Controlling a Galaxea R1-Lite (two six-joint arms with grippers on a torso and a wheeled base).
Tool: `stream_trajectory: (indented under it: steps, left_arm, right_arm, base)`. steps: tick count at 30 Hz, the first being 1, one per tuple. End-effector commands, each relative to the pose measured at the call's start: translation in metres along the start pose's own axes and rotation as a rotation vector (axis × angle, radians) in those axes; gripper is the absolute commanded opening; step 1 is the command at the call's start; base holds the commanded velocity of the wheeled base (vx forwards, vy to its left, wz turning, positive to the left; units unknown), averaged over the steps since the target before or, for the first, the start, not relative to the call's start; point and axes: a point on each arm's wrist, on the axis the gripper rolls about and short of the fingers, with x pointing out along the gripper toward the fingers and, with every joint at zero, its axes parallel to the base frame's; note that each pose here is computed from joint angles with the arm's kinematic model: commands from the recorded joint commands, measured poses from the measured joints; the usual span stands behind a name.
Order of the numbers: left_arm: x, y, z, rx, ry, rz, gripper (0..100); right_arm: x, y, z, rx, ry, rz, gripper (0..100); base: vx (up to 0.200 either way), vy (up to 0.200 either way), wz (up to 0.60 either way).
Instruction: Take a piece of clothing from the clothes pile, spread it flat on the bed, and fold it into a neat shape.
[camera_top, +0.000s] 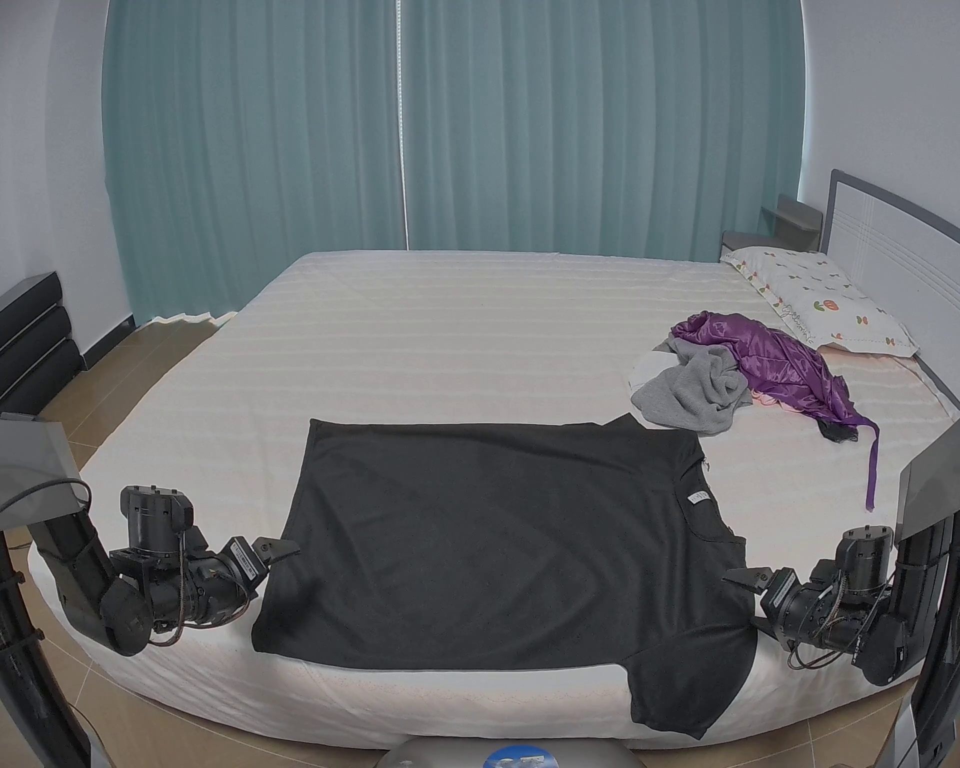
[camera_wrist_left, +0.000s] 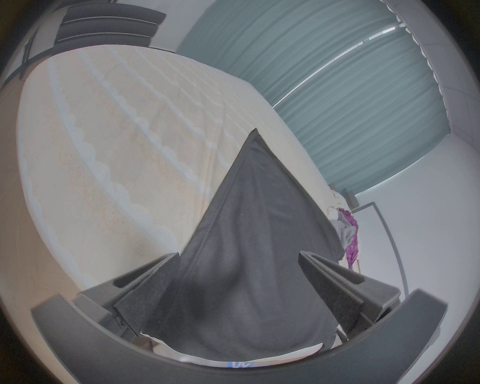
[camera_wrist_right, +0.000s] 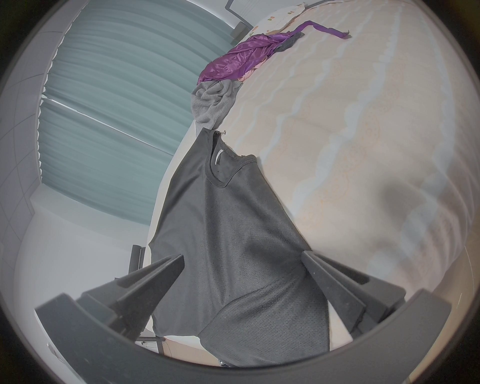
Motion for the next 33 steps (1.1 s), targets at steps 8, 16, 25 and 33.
stream_trajectory:
  steps: [8,16,25,33]
  left_arm:
    - [0.006,0.021,-0.016,0.049,0.075,0.086,100]
    - [-0.005,0.024,-0.032,0.062,0.118,0.123,100]
    - [-0.002,0.024,-0.032,0.068,0.103,0.143,0]
    - [-0.011,0.03,-0.036,0.063,0.072,0.215,0]
  right_arm:
    - [0.001,-0.001,0.0,-0.001,-0.001,0.003,100]
    - [0.001,-0.001,0.0,-0.001,-0.003,0.001,100]
    - [0.001,-0.001,0.0,-0.001,-0.002,0.0,100]
    - [0.0,0.0,0.0,0.0,-0.004,0.003,100]
  base:
    - [0.0,0.0,0.0]
    - [0.0,0.0,0.0]
    - [0.0,0.0,0.0]
    - [0.0,0.0,0.0]
